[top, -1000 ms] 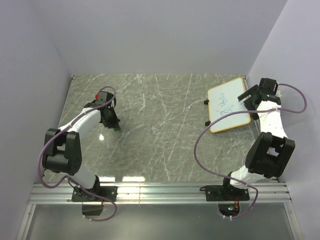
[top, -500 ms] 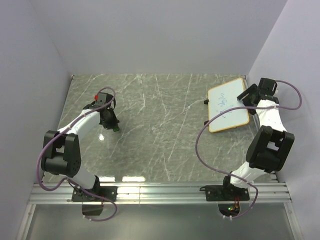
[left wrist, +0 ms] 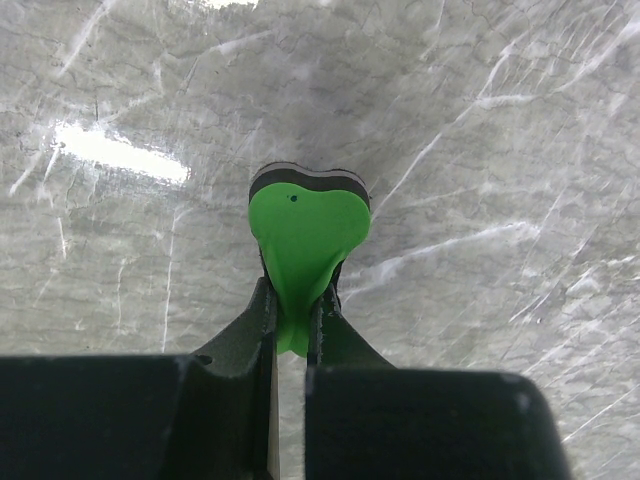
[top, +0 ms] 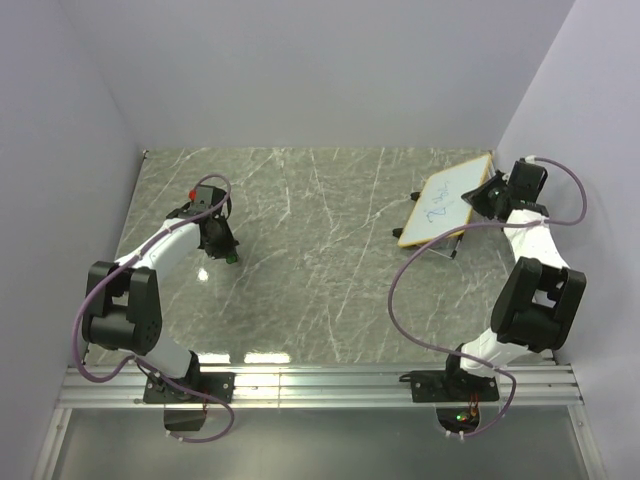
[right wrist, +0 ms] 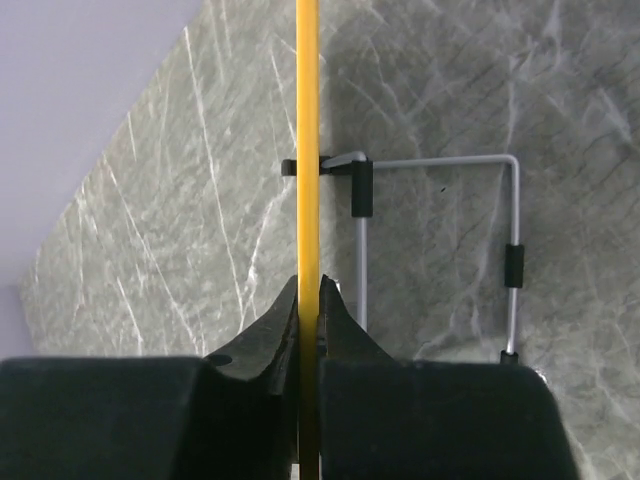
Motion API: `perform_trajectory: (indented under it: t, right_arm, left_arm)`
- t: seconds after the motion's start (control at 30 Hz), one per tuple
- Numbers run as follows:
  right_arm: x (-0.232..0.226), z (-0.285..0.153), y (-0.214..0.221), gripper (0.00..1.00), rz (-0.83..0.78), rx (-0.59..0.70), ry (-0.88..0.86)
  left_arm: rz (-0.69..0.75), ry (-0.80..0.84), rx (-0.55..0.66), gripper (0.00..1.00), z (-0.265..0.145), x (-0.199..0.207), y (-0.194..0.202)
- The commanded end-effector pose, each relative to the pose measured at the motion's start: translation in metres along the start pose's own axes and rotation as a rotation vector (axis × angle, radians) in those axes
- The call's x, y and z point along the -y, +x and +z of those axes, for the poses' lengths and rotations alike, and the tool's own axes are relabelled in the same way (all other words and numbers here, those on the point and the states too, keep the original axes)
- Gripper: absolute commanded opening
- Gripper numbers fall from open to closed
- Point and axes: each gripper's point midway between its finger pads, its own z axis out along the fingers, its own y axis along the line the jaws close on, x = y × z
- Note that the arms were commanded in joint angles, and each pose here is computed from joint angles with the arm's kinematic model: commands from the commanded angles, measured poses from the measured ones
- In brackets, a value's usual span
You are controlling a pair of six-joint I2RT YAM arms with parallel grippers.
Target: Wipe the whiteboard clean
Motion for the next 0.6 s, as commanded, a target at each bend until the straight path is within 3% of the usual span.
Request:
perform_trajectory:
  t: [0.0, 0.4, 0.57]
  right_arm:
    - [0.029, -0.002, 0.038, 0.00, -0.013, -0.096, 0.096]
    - [-0.009, 0.007, 0.148, 0.00, -0.181, -0.342, -0.017]
    - [-0.039, -0.006, 0.198, 0.00, -0.214, -0.477, -0.205]
  left_arm:
    - [-0.012, 0.025, 0.033, 0.00, -0.012, 0.007, -0.007]
    - [-0.026, 0.021, 0.051, 0.00, -0.019, 0.005, -0.007]
    - [-0.027, 0.006, 0.047, 0.00, -0.019, 0.000, -0.001]
